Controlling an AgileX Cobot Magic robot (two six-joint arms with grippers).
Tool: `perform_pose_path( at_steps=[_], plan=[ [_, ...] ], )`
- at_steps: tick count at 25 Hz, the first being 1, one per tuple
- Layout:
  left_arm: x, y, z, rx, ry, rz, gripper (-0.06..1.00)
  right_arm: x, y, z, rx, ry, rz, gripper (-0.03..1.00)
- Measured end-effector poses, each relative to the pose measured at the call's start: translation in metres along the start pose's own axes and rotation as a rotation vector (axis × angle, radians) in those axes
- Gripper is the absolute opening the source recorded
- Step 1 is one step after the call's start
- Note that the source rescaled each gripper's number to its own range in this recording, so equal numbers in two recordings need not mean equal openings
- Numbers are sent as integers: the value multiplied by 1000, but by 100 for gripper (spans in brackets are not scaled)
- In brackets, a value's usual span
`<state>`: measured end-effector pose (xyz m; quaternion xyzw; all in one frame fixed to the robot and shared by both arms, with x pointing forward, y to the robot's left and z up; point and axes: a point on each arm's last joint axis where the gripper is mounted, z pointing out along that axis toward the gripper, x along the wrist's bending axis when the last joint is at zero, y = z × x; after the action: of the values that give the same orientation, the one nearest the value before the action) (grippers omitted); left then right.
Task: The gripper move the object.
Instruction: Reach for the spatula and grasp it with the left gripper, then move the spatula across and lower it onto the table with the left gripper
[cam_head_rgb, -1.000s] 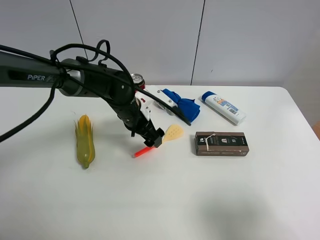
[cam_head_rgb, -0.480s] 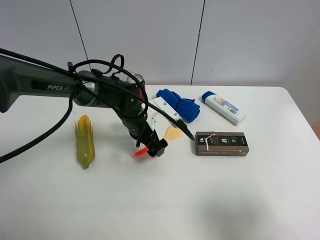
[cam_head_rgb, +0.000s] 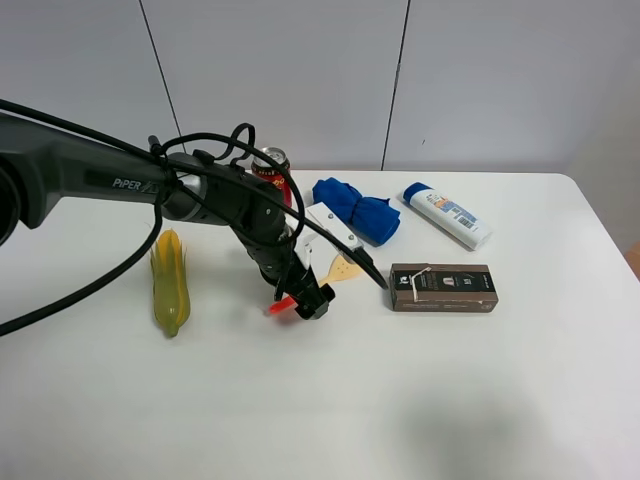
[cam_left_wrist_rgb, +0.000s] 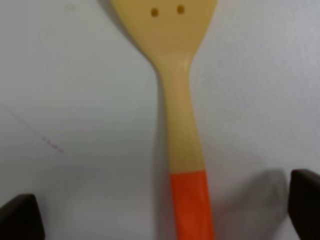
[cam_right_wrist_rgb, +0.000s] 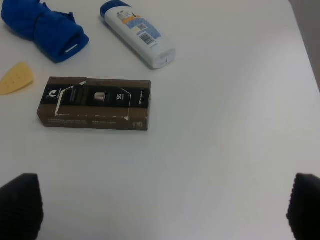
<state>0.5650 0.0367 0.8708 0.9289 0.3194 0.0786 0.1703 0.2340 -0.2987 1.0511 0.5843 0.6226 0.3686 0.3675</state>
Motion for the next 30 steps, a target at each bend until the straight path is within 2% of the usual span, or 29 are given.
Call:
perform_pose_path(
  at_steps=[2,3,4,7,8,13,16,22,27,30],
  plan=[
    [0,0,0,0,0,0,85,0,0,0,0,0,0,100],
    [0,0,0,0,0,0,73,0,0,0,0,0,0,100],
    [0,0,0,-1,0,0,60,0,0,0,0,0,0,100],
    [0,0,0,1,0,1,11,0,0,0,0,0,0,100],
    [0,0,0,2,0,2,0,0,0,0,0,0,0,100],
    [0,0,-1,4,-1,3,0,0,0,0,0,0,0,100],
    [0,4,-14,-8,0,5,0,0,0,0,0,0,0,100],
    [-1,15,-73,-52,-1,13,0,0,0,0,0,0,0,100],
    [-4,13,-112,-33,-16,16,0,0,0,0,0,0,0,100],
    [5,9,-130,-33,-10,-50,0,0,0,0,0,0,0,100]
  ],
)
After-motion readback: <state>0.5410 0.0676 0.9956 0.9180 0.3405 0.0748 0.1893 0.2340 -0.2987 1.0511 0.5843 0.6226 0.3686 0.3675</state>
